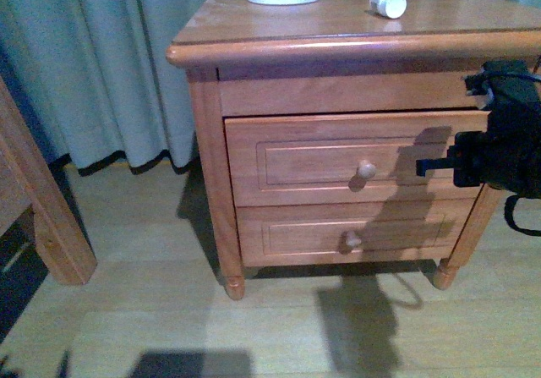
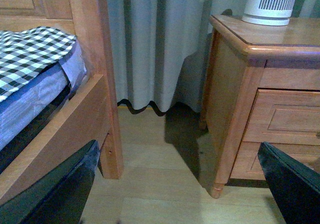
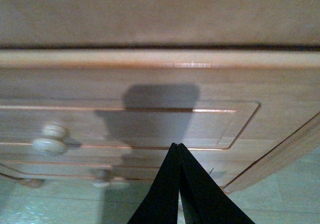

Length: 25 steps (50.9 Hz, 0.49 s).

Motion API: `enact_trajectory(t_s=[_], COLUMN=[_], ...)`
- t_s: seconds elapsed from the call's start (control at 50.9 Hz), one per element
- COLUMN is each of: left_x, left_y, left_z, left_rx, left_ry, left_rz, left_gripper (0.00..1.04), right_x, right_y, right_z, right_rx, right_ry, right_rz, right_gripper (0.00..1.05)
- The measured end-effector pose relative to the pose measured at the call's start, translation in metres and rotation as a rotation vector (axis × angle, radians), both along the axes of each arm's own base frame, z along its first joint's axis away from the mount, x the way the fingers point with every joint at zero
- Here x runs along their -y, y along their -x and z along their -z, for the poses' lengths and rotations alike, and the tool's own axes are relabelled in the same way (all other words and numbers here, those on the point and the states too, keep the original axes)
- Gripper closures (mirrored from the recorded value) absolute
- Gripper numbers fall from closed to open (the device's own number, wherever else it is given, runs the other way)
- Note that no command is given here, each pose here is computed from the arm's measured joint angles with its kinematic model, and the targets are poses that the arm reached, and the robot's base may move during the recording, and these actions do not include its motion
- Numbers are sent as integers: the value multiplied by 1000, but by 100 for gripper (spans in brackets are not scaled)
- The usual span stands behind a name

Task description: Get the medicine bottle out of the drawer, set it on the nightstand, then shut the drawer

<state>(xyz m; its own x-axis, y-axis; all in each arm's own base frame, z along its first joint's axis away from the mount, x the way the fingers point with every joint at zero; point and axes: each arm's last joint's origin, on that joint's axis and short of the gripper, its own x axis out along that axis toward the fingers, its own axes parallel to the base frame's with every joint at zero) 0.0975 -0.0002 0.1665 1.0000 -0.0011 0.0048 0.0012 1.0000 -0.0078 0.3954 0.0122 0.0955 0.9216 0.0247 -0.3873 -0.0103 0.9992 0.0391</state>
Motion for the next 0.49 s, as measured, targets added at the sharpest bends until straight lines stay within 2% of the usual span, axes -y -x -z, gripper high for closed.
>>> enact_trajectory(t_s=[0.196,0.334,0.432,0.491], left_x=[0,0,0,0], left_y=[0,0,0,0], left_z=[0,0,0,0], left_rx=[0,0,0,0], left_ry=[0,0,0,0], left_rz=[0,0,0,0], left_gripper=[7,7,7,7], right_x=[0,2,3,5], right_y=[42,95,140,168], right_z=[-80,-134,-155,-160], right_rx=[81,170,217,229], right_ry=[-91,-141,-156,-164], right_rz=[-2,-43,-74,-89], right_gripper=[102,102,101,93])
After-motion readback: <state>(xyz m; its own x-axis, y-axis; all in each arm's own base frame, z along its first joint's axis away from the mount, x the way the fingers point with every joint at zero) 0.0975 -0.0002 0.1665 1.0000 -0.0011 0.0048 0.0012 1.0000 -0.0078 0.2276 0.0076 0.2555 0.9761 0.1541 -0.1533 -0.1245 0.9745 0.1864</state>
